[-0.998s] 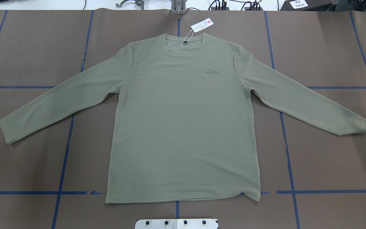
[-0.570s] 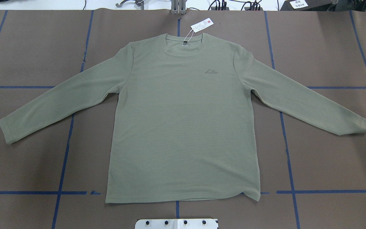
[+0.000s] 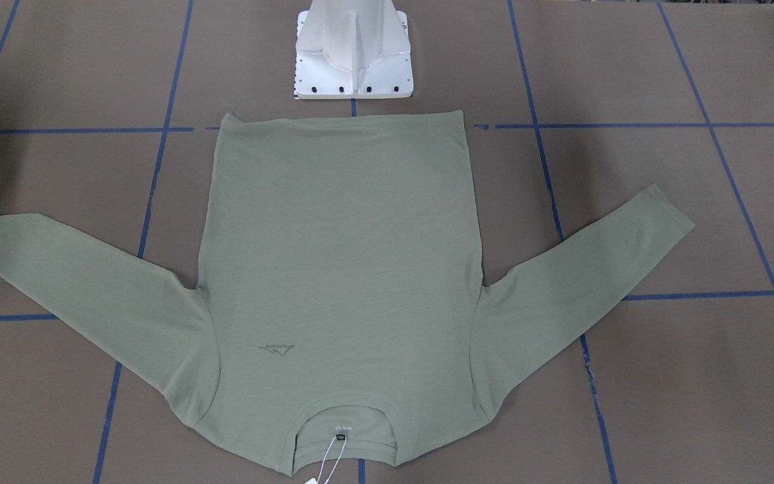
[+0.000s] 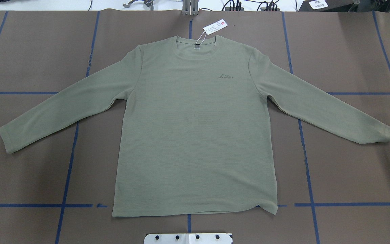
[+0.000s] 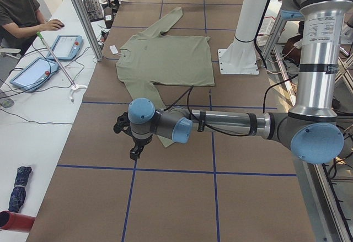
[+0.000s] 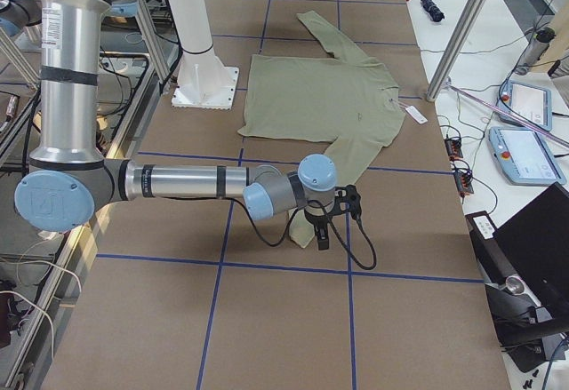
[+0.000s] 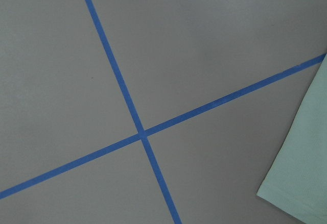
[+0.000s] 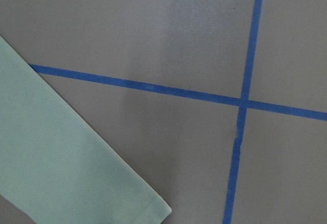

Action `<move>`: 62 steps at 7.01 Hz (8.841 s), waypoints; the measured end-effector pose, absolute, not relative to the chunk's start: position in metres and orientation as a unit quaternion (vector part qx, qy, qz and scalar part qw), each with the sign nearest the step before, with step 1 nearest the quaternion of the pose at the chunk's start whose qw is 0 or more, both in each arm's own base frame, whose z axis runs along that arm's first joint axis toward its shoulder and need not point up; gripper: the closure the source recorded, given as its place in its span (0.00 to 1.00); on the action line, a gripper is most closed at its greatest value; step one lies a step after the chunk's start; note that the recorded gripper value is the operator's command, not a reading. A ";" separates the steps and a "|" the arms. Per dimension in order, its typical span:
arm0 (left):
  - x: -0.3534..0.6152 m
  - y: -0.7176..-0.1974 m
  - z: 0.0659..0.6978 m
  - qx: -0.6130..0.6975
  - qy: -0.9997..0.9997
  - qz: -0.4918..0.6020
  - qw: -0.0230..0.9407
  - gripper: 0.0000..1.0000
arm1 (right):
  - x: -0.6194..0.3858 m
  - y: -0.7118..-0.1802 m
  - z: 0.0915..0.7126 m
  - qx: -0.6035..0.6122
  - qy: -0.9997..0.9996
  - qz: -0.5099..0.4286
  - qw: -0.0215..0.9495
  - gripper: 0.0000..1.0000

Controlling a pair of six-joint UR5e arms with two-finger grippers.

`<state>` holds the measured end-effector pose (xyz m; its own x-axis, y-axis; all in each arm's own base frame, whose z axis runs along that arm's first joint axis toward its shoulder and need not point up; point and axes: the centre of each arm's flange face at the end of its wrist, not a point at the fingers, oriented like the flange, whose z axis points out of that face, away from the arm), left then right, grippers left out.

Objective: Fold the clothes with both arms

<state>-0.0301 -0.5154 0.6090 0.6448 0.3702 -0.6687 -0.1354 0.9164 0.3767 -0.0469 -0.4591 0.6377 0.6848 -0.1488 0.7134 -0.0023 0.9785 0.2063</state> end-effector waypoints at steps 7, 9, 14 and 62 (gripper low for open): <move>-0.029 -0.518 0.603 0.150 0.402 0.124 0.895 0.00 | -0.140 -0.420 0.689 0.077 -0.386 -0.047 0.918 0.00; -0.029 -0.518 0.603 0.151 0.402 0.124 0.894 0.00 | -0.144 -0.421 0.698 0.066 -0.387 -0.049 0.918 0.42; -0.029 -0.523 0.601 0.153 0.402 0.124 0.894 0.00 | -0.153 -0.420 0.697 0.060 -0.390 -0.057 0.917 1.00; 0.238 -0.393 0.636 0.099 0.358 -0.186 0.910 0.05 | -0.299 -0.516 0.356 0.013 -0.369 -0.050 0.928 0.00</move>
